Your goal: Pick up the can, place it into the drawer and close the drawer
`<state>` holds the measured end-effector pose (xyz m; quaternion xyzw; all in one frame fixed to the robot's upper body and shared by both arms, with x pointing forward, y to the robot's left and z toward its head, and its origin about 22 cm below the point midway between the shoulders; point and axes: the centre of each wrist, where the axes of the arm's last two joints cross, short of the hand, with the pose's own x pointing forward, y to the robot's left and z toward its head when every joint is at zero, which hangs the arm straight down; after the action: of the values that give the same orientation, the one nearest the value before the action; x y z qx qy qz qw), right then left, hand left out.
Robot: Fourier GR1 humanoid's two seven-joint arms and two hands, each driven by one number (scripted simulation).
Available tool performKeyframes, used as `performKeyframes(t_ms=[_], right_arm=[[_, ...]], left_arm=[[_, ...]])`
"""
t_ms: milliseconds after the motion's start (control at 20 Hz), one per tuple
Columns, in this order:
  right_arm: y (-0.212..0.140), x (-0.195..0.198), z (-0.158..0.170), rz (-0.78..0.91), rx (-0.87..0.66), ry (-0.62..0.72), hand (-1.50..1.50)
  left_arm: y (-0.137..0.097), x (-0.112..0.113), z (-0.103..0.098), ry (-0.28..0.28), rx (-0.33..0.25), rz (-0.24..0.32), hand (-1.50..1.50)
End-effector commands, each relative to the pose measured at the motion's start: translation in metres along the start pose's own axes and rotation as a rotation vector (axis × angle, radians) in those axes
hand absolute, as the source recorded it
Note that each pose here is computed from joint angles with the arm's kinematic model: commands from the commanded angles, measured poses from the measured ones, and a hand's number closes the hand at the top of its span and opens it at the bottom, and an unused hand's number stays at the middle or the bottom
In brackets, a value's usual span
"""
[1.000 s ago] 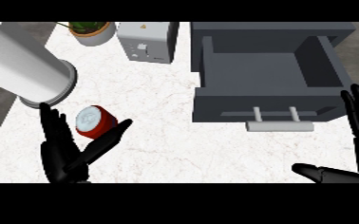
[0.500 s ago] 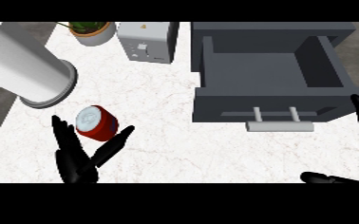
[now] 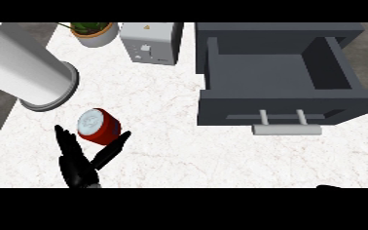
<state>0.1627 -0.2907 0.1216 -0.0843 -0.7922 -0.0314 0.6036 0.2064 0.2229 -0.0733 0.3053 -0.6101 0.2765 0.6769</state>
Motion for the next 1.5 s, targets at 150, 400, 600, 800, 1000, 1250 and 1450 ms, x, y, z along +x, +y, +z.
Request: performKeyframes(t_ms=[150, 400, 600, 800, 1000, 1250, 1450], right_arm=[[-0.008, -0.001, -0.001, 0.021, -0.016, -0.02, -1.5], [0.0, 0.015, -0.007, 0.011, 0.004, -0.012, -1.5], [0.011, 0.021, -0.019, 0.025, 0.005, -0.011, -1.5], [-0.006, 0.002, -0.012, 0.022, 0.0, -0.003, -1.5], [-0.016, 0.013, -0.002, 0.02, 0.021, -0.003, -1.5], [-0.005, 0.026, -0.005, 0.018, -0.017, -0.008, -1.5], [-0.012, 0.015, -0.012, 0.027, -0.003, -0.015, -1.5]], left_arm=[[0.007, -0.022, -0.018, 0.037, 0.011, 0.033, -1.5], [-0.009, -0.056, -0.02, 0.034, 0.038, 0.029, -1.5], [0.009, -0.059, -0.038, 0.037, 0.012, 0.043, -1.5], [0.015, -0.062, -0.052, 0.028, -0.009, 0.046, -1.5], [-0.006, -0.058, -0.06, 0.019, -0.036, 0.033, -1.5], [-0.003, -0.058, -0.071, 0.013, -0.147, 0.055, -1.5], [-0.013, -0.053, -0.083, 0.01, -0.199, 0.127, 1.5]])
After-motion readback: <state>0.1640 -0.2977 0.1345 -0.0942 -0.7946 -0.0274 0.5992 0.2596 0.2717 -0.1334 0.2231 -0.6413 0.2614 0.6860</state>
